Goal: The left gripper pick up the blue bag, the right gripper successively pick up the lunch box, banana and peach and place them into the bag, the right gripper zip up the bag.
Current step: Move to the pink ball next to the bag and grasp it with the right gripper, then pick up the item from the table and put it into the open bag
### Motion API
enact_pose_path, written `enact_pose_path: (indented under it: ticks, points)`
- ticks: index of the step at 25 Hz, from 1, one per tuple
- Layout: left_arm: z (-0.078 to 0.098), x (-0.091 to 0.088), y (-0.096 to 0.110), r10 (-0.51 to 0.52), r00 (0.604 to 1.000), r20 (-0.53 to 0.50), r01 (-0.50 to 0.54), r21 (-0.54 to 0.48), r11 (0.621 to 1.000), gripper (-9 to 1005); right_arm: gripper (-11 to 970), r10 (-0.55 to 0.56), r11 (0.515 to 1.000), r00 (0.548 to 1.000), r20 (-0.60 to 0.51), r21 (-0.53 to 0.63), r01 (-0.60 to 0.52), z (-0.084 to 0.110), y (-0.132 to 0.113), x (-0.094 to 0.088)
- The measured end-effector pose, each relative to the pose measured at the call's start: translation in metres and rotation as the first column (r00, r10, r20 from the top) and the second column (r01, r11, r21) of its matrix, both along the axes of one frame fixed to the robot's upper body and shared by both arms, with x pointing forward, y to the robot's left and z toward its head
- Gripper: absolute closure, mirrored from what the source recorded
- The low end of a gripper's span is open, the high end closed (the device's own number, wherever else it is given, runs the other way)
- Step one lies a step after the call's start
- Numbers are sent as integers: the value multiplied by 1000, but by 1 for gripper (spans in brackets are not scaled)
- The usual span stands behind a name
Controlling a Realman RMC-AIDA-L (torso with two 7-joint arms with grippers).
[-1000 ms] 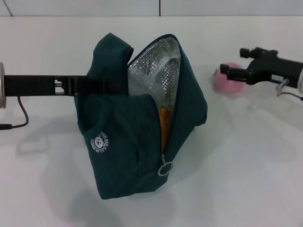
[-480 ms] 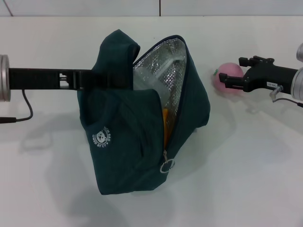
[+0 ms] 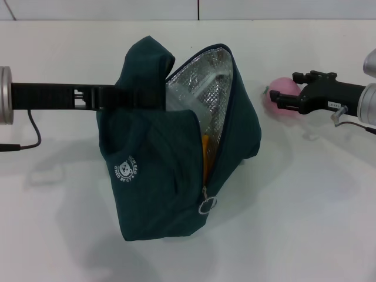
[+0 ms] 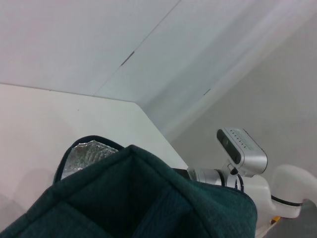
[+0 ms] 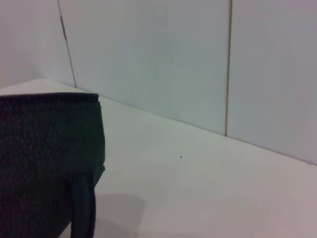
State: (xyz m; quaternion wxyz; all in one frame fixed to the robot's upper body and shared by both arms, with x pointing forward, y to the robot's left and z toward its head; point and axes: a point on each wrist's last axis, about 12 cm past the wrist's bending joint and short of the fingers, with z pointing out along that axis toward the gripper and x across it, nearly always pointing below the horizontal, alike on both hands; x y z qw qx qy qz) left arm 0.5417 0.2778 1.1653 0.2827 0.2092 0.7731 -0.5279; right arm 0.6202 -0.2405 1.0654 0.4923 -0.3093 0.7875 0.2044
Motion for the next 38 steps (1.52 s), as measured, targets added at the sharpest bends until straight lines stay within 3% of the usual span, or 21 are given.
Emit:
enact_pose_path:
  ticks: [2,13,18,22,29,33,38]
  points:
    - [-1,-1,1,2,1000,-2,-2,0,1000,953,162,-3,1000,1000,0,6,3,0,0,0]
    - [-2,-3,2,8,1000,-10,-8,-1,1000,953,572,-13,999,1000,5,37,12,0,-4,-4]
    - [-3,-3,3,9,1000,-10,-9,0,1000,952,634,-24,995,999,34,97,20,7,-11,-9]
    - [-4,-4,4,13,1000,-14,-13,-1,1000,952,684,-52,969,993,107,247,24,23,-25,-18]
    - [-7,-7,7,21,1000,-23,-21,-1,1000,952,766,35,873,953,302,454,-176,63,-24,-35]
    - [-6,-7,6,20,1000,-20,-20,-4,1000,952,795,142,816,916,375,480,-323,79,-8,-39]
    - [-5,-7,6,20,1000,-14,-21,-12,1000,952,834,273,770,878,393,458,-444,85,18,-40]
